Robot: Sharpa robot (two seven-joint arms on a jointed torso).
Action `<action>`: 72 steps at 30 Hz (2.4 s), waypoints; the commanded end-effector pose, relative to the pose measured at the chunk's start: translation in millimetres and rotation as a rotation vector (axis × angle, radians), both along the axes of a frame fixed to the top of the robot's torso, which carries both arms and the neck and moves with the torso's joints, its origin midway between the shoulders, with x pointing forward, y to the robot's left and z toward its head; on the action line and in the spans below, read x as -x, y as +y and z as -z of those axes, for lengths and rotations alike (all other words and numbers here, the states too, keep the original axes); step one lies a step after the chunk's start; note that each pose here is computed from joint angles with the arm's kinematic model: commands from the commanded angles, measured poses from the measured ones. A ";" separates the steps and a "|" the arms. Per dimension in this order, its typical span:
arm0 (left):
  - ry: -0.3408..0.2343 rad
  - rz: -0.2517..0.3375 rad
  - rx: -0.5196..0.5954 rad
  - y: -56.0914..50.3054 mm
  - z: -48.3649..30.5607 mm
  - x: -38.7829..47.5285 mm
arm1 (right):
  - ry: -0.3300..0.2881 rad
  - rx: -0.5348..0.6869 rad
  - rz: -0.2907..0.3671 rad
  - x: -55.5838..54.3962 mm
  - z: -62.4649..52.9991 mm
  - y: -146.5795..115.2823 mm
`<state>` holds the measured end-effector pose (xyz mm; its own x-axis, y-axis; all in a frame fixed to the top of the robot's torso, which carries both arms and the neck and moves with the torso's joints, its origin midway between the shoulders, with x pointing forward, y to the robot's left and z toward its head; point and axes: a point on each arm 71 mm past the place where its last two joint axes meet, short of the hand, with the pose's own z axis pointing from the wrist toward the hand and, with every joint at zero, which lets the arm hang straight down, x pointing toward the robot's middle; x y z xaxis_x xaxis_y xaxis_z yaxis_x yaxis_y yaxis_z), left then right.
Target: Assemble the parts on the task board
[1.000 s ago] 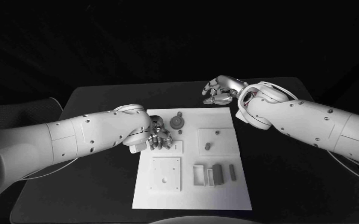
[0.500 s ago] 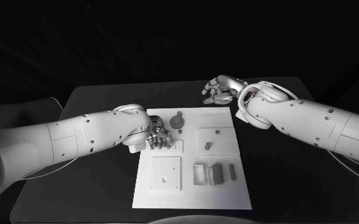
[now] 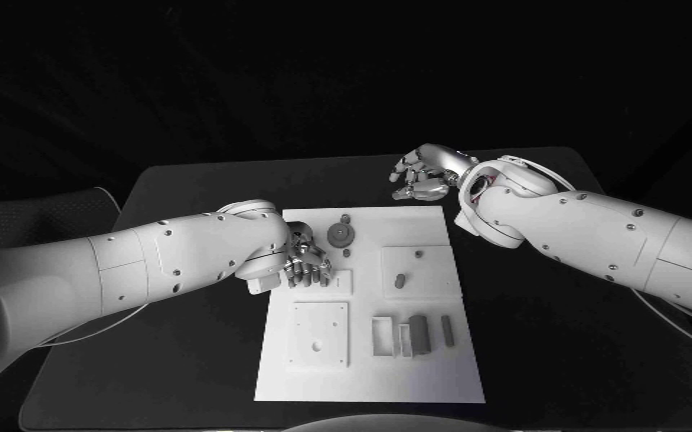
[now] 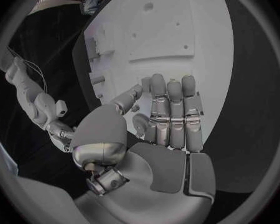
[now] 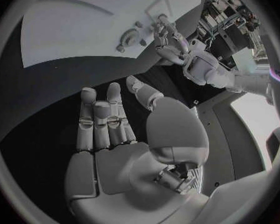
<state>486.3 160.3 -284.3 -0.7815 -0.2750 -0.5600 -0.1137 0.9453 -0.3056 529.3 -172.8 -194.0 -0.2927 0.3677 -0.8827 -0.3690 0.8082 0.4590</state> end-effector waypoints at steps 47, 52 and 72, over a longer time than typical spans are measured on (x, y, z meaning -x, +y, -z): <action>-0.180 -0.108 -0.056 53.7 -69.7 -52.5 | 0.007 0.008 0.008 -3.9 2.2 -5.6; -0.170 -0.107 -0.077 49.5 -67.4 -60.6 | 0.007 0.007 0.005 -3.8 2.2 -3.6; -0.124 -0.061 -0.130 32.3 -40.6 -70.0 | 0.008 0.004 -0.005 -3.6 2.4 2.5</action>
